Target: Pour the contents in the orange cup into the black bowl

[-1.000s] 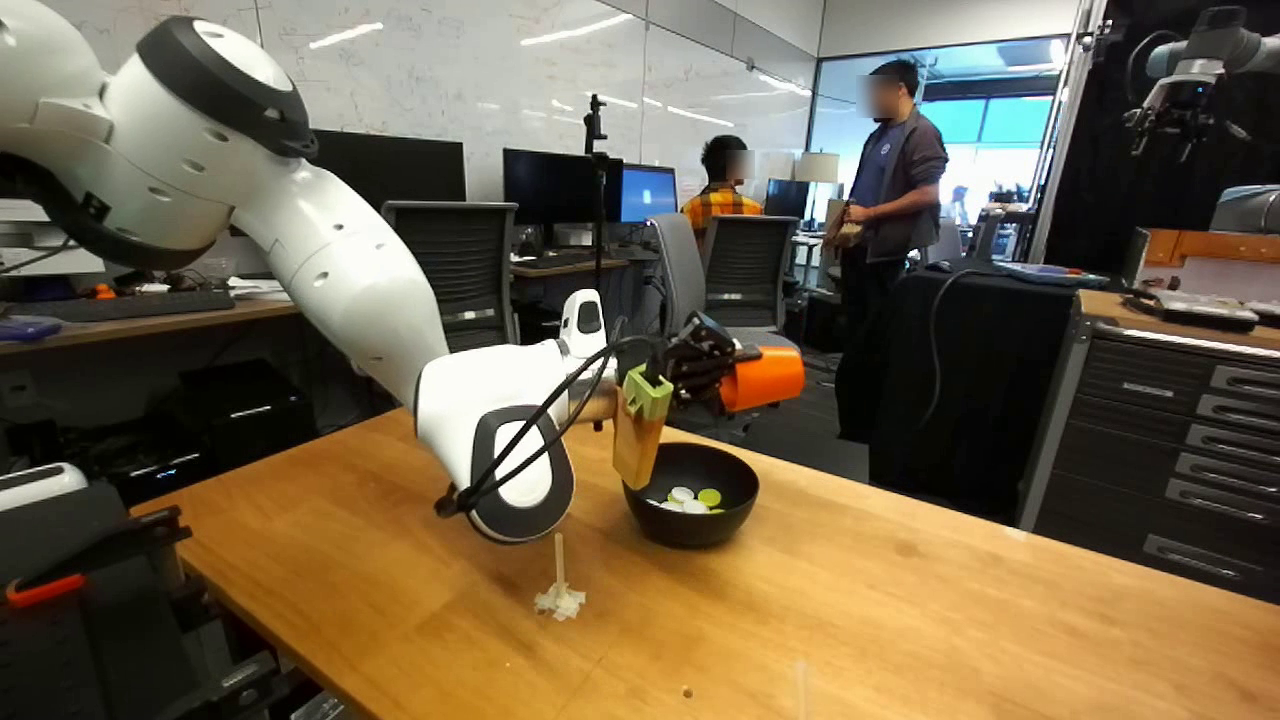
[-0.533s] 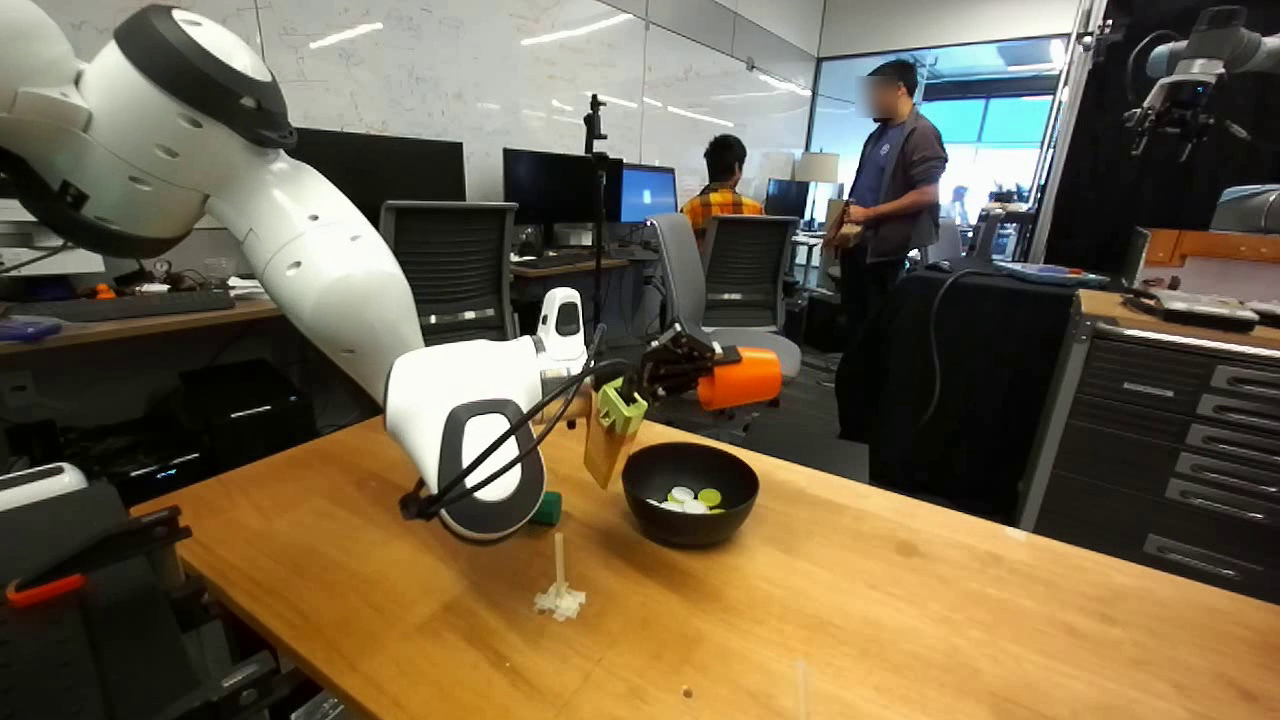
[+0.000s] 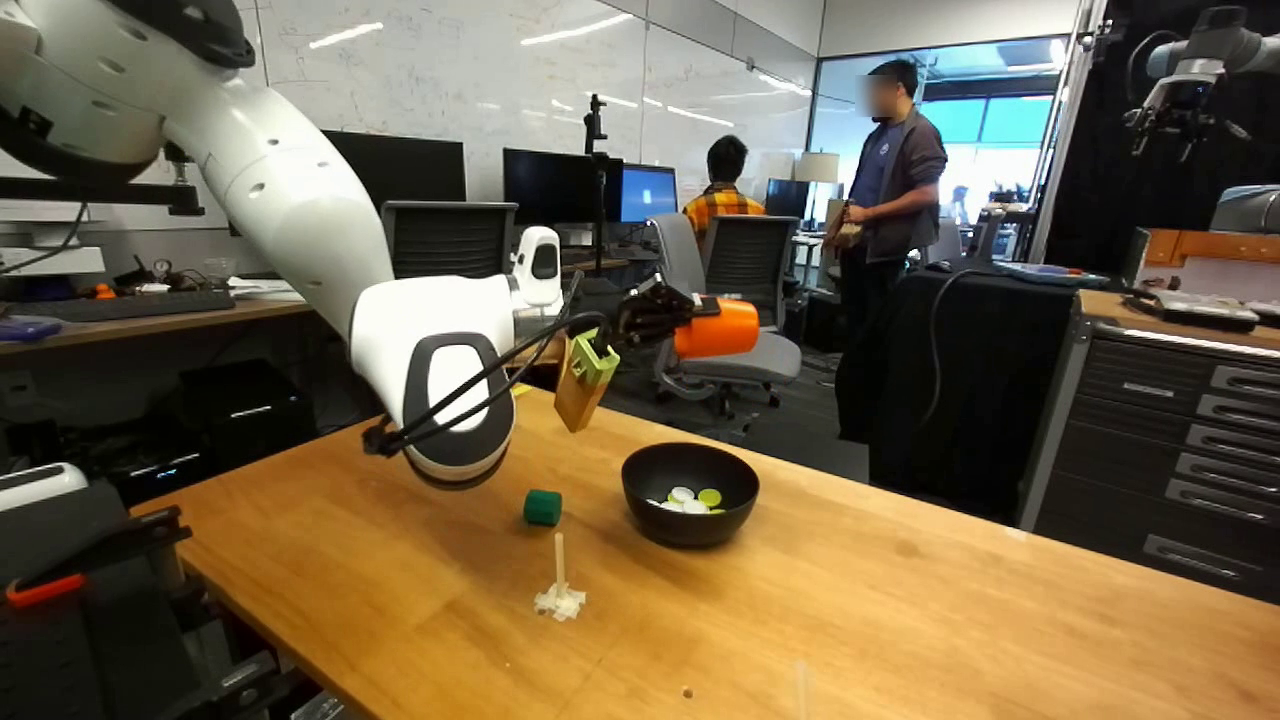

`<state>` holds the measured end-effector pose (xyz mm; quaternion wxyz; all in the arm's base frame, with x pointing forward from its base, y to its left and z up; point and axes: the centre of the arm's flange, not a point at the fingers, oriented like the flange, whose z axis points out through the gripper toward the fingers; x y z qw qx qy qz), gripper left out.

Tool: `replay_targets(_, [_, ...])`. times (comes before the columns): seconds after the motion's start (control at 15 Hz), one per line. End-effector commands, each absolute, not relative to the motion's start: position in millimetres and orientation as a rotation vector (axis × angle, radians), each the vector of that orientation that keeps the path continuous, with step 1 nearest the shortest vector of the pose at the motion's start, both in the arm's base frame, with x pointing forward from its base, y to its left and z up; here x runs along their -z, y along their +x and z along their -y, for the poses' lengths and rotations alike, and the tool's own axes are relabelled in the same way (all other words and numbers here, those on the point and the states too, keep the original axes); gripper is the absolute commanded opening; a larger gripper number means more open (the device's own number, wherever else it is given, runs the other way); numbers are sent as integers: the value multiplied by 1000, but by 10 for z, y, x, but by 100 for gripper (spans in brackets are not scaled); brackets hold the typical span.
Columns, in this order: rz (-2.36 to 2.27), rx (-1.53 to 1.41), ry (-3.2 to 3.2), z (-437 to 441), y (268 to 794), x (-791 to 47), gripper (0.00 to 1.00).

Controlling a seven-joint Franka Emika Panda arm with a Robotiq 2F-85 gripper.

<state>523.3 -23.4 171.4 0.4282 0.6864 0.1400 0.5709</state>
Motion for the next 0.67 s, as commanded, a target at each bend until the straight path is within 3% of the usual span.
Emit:
replay_targets(0.0, [-267, -1420, 1798, 223, 5076, -2253, 4])
replay_targets(0.6, [8, -1247, 2218, 234, 5336, -3348, 4])
